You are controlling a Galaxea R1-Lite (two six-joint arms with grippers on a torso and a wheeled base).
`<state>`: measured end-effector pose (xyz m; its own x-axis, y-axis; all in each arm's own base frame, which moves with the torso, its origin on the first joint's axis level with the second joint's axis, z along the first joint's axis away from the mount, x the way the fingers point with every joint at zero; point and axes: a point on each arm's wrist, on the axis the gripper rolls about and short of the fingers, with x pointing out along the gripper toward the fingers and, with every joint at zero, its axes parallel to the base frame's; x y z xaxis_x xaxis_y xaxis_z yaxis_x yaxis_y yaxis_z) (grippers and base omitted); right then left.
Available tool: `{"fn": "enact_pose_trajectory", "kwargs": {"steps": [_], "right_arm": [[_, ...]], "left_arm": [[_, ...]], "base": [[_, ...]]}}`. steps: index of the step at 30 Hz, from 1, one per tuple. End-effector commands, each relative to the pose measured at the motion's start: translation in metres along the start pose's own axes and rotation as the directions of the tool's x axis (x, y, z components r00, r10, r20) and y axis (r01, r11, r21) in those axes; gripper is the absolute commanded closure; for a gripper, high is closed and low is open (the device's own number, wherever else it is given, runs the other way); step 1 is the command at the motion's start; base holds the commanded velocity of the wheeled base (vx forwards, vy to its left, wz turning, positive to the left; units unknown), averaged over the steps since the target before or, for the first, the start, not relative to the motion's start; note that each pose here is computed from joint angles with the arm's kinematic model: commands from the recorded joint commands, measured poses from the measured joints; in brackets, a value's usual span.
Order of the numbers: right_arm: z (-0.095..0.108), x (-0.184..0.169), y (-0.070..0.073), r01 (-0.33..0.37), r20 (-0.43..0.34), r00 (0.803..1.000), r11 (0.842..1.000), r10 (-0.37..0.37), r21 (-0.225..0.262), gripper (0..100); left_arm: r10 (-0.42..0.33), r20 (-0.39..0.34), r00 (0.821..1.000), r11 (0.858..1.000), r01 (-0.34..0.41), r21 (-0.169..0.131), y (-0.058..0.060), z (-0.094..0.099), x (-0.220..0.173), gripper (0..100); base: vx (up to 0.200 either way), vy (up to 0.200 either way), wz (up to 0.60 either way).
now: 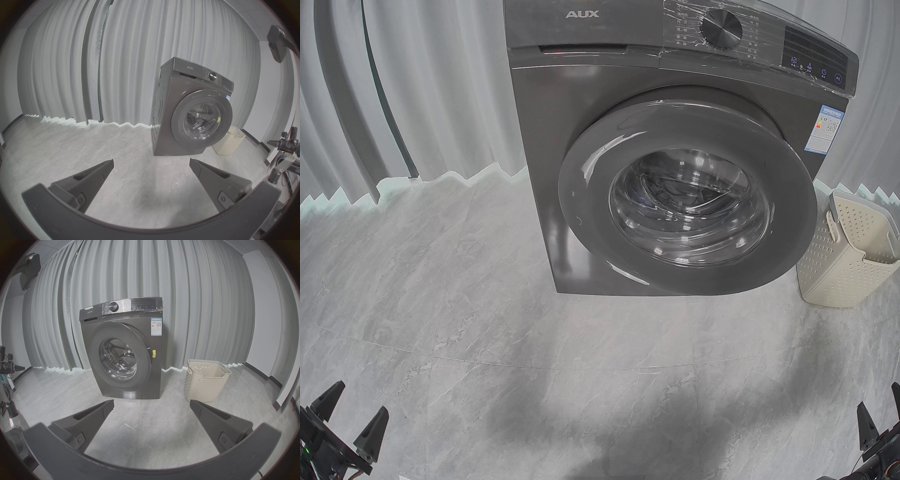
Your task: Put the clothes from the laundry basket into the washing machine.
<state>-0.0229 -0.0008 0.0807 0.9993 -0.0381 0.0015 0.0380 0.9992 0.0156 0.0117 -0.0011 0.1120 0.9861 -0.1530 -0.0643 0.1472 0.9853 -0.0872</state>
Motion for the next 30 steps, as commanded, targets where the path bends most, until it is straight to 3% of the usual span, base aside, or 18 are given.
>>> {"fn": "enact_pose_trajectory", "kwargs": {"steps": [1,9,15,23,27,30], "right_arm": [[-0.0053,0.0001,-0.0001,0.0,-0.001,1.0,1.0,0.0,0.0,0],[-0.0053,0.0001,-0.0001,0.0,-0.001,1.0,1.0,0.0,0.0,0],[-0.0053,0.0001,-0.0001,0.0,-0.001,1.0,1.0,0.0,0.0,0],[-0.0053,0.0001,-0.0001,0.0,-0.001,1.0,1.0,0.0,0.0,0],[-0.0053,0.0001,-0.0001,0.0,-0.001,1.0,1.0,0.0,0.0,0],[-0.0053,0.0001,-0.0001,0.0,-0.001,1.0,1.0,0.0,0.0,0]], "left_arm": [[0.063,0.09,0.994,0.998,-0.065,0.018,0.0008,-0.0253,-0.0258,0],[0.071,0.054,0.996,0.997,-0.072,0.012,0.0011,-0.0291,-0.0255,0],[0.188,0.092,0.978,0.981,-0.192,0.035,-0.0013,-0.0299,-0.0276,0],[0.1,0.142,0.985,0.991,-0.111,0.074,-0.0025,-0.0319,-0.0324,0],[0.074,0.14,0.987,0.993,-0.085,0.077,-0.0031,-0.032,-0.0323,0],[0.034,0.138,0.99,0.998,-0.042,0.053,-0.004,-0.0319,-0.0323,0]], "base": [[0.0,0.0,0.0],[0.0,0.0,0.0],[0.0,0.0,0.0],[0.0,0.0,0.0],[0.0,0.0,0.0],[0.0,0.0,0.0]]}}
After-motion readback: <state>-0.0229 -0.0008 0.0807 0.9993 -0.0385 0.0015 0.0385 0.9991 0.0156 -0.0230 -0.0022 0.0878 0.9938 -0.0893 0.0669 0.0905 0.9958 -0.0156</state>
